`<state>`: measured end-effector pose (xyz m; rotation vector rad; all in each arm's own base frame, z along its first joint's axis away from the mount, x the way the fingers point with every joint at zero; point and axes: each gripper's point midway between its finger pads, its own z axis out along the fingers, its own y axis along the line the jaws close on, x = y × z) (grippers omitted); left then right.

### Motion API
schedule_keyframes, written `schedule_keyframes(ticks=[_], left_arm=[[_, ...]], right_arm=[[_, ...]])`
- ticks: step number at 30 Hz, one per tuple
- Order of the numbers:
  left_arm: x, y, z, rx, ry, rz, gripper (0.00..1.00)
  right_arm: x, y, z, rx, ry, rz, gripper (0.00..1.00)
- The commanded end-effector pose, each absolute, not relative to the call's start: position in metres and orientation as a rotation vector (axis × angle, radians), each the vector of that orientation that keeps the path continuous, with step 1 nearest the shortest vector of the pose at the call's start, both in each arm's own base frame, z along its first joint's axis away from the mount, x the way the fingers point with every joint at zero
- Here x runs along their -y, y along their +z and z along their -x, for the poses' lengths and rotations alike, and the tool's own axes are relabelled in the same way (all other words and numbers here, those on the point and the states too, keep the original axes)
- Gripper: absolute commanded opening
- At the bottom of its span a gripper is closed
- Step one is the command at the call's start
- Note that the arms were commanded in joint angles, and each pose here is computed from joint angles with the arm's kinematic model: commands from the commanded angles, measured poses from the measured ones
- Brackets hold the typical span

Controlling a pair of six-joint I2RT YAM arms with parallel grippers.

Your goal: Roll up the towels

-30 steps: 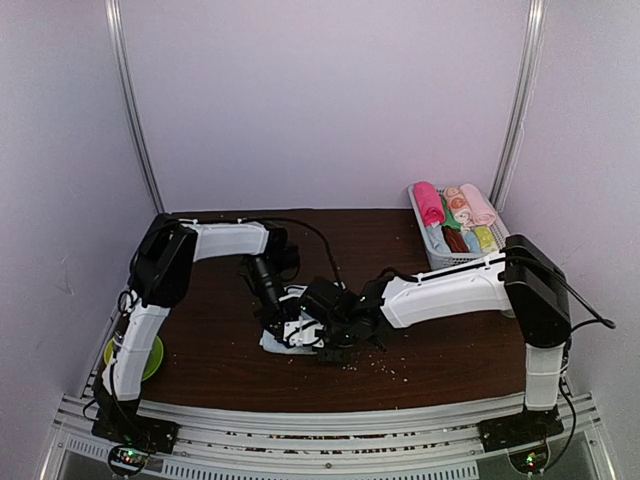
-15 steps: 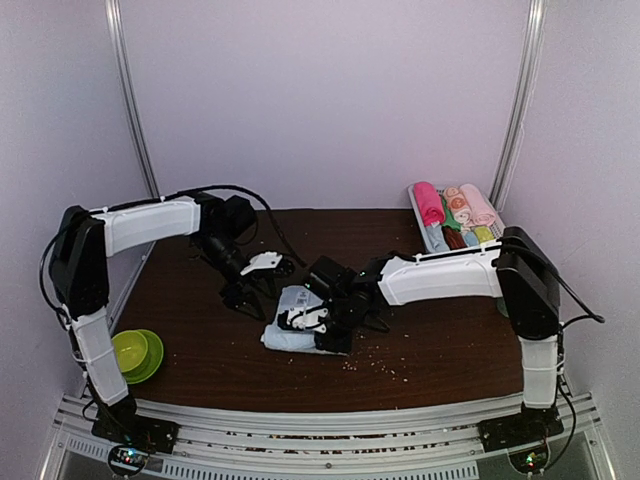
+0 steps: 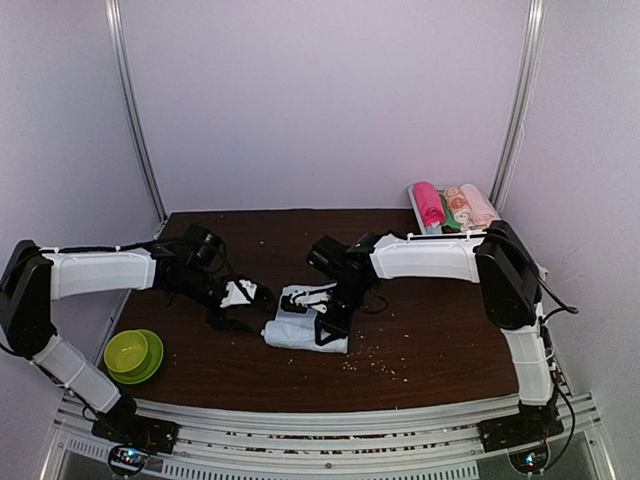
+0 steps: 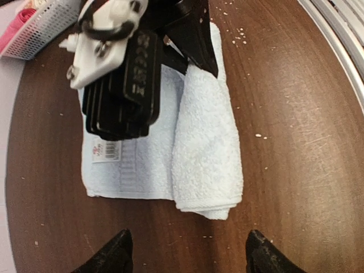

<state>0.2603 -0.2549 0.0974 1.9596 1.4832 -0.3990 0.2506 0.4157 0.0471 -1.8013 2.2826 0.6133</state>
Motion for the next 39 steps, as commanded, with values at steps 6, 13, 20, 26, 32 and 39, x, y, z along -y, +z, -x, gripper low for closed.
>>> schedule_keyframes(ticks=[6,13,20,26,32,39], left_arm=[[0.274,0.106,-0.257,-1.177,-0.135,-1.957,0.69],[0.289,0.083,-0.245,-1.094,0.038,-1.991,0.7],[0.305,0.068,-0.252,-1.11,0.116,-2.0,0.69],[0.314,0.054,-0.259,-1.137,0.206,-2.01,0.66],[0.317,0.036,-0.265,-1.198,0.27,-2.029,0.31],[0.316,0.024,-0.247,-1.331,0.123,-2.13,0.0]], right_arm=[[-0.403,0.034,-0.26,-2.536,0.739,1.704,0.09],[-0.397,0.02,-0.267,-2.605,0.763,1.645,0.09],[-0.394,0.018,-0.272,-2.626,0.793,1.612,0.1],[-0.392,0.02,-0.273,-2.625,0.793,1.614,0.1],[-0.391,0.02,-0.274,-2.625,0.784,1.613,0.1],[-0.386,0.039,-0.28,-2.581,0.783,1.589,0.23]])
